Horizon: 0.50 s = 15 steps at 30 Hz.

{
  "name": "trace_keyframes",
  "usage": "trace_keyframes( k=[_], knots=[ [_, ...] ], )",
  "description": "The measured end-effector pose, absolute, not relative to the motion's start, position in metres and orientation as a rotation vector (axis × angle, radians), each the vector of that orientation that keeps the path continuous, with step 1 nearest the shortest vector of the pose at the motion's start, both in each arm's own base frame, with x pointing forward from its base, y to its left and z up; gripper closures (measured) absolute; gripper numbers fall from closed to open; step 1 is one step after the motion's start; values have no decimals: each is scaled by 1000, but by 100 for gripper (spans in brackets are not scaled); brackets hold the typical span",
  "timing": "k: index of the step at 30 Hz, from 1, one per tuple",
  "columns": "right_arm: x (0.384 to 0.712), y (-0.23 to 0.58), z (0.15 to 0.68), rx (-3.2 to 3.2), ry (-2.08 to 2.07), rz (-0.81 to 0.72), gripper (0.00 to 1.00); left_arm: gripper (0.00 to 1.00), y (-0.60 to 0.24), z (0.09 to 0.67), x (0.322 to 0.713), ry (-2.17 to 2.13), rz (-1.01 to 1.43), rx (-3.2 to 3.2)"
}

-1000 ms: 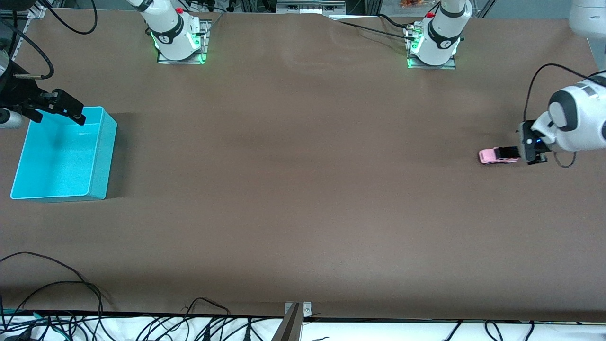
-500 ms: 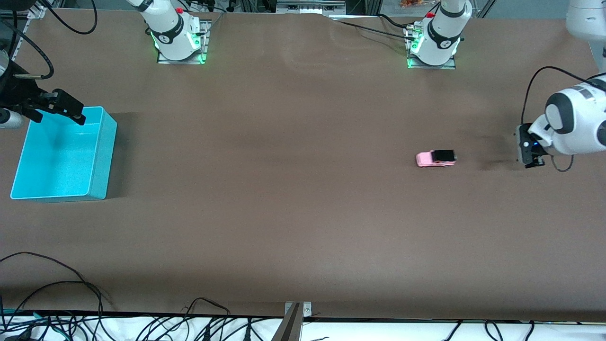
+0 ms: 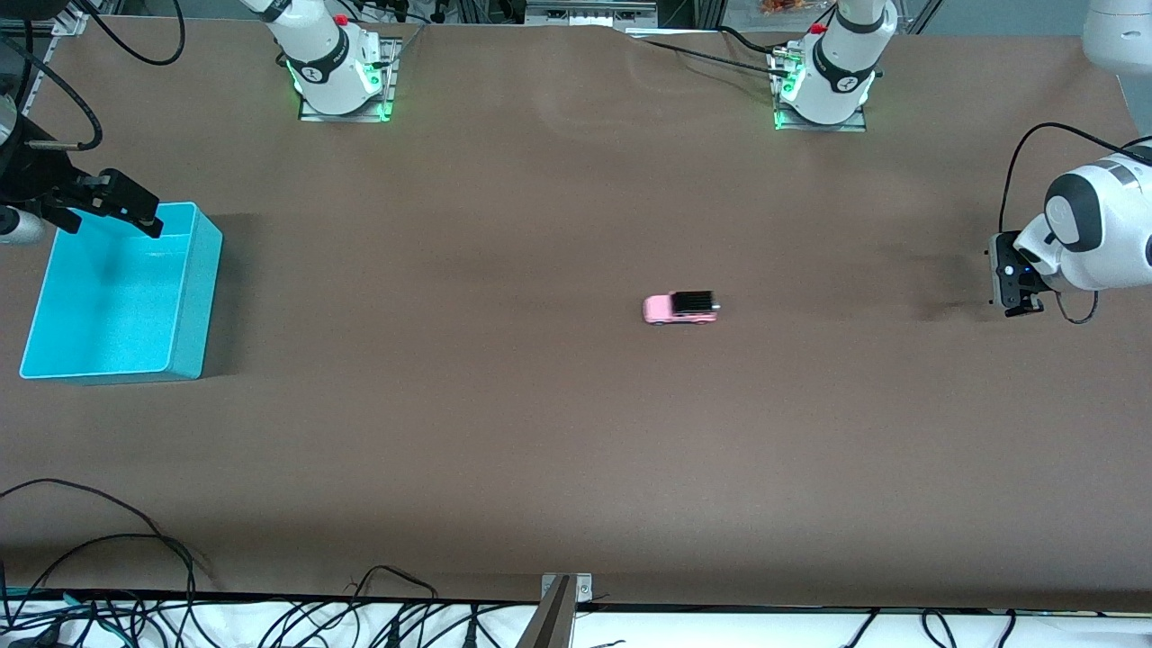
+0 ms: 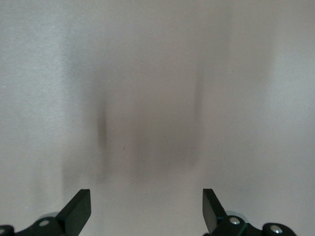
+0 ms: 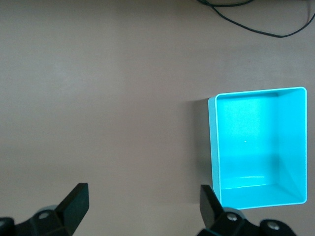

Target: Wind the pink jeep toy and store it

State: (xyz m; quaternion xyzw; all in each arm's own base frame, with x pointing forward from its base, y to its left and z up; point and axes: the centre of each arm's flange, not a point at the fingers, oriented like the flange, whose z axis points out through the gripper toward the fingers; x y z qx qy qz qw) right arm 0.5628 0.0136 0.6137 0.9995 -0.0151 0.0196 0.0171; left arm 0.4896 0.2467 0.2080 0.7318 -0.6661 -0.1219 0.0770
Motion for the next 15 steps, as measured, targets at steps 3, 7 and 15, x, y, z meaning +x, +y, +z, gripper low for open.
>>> trace_keyframes(
  k=[3, 7, 15],
  knots=[
    [563, 14, 614, 3106, -47, 61, 0, 0, 248, 214, 495, -2007, -358, 2203],
    [563, 14, 614, 3106, -47, 61, 0, 0, 249, 231, 505, -2034, -334, 2228],
    [563, 14, 614, 3106, -47, 61, 0, 0, 228, 305, 527, -2155, -207, 2283]
  ],
)
